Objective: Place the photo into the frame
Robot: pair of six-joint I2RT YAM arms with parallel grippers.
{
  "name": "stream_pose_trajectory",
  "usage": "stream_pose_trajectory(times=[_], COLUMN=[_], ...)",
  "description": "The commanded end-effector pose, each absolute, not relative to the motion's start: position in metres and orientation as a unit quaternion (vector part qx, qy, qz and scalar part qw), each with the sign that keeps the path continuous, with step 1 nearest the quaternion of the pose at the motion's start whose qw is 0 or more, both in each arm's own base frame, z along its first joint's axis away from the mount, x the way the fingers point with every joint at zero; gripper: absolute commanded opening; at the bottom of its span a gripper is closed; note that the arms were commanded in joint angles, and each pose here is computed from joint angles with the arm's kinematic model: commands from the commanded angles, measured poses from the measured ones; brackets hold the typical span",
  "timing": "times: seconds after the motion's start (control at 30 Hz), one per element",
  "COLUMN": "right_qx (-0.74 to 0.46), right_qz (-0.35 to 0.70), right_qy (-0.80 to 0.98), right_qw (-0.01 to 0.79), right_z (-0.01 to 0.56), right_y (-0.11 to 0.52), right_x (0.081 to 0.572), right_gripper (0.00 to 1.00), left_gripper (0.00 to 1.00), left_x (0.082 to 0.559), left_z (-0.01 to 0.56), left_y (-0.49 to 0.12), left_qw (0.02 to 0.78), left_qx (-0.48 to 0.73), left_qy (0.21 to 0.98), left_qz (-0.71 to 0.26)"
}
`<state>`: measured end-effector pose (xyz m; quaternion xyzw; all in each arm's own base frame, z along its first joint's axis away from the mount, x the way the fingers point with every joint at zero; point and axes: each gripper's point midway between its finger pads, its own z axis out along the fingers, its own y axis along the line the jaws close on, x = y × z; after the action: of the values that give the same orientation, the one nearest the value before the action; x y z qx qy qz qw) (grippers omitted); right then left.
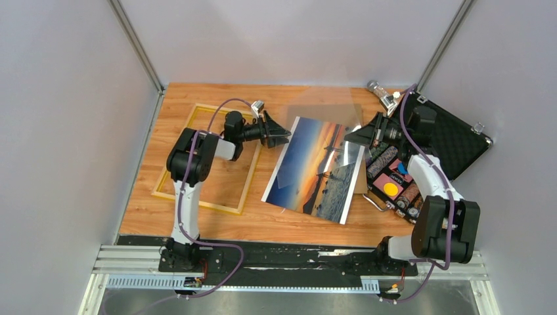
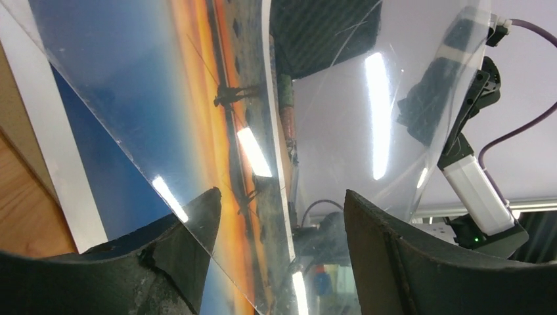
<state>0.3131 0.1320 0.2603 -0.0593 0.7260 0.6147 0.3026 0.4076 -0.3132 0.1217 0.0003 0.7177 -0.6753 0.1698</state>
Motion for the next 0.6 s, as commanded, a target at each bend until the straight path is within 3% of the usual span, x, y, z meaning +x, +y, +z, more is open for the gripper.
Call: stream_pose_trajectory(times=[0.0, 0.17, 0.57], right_qx=[-0.098, -0.090, -0.077], right_qz=[0.596, 0.584, 0.549], right_qy=[0.719, 0.728, 0.745], right_qw=[0.344, 0.349, 0.370], right_z=[0.268, 0.258, 0.241], right_y=[0.133, 0.131, 0.126], right_x=[0.310, 0.314, 0.321], right_gripper=[0.00, 0.00, 0.00], left_gripper=[0.73, 0.60, 0.43], left_x=[0.406, 0.402, 0.398], left_z=[0.155, 0.167, 0.170], left_y=[-0.315, -0.313, -0.304], left_qw=[0.200, 0.207, 0.224], left_qx=[0.037, 0.044, 0.061], left_qy=[0.690, 0.688, 0.712], left_qz=[-0.695, -0.695, -0.663])
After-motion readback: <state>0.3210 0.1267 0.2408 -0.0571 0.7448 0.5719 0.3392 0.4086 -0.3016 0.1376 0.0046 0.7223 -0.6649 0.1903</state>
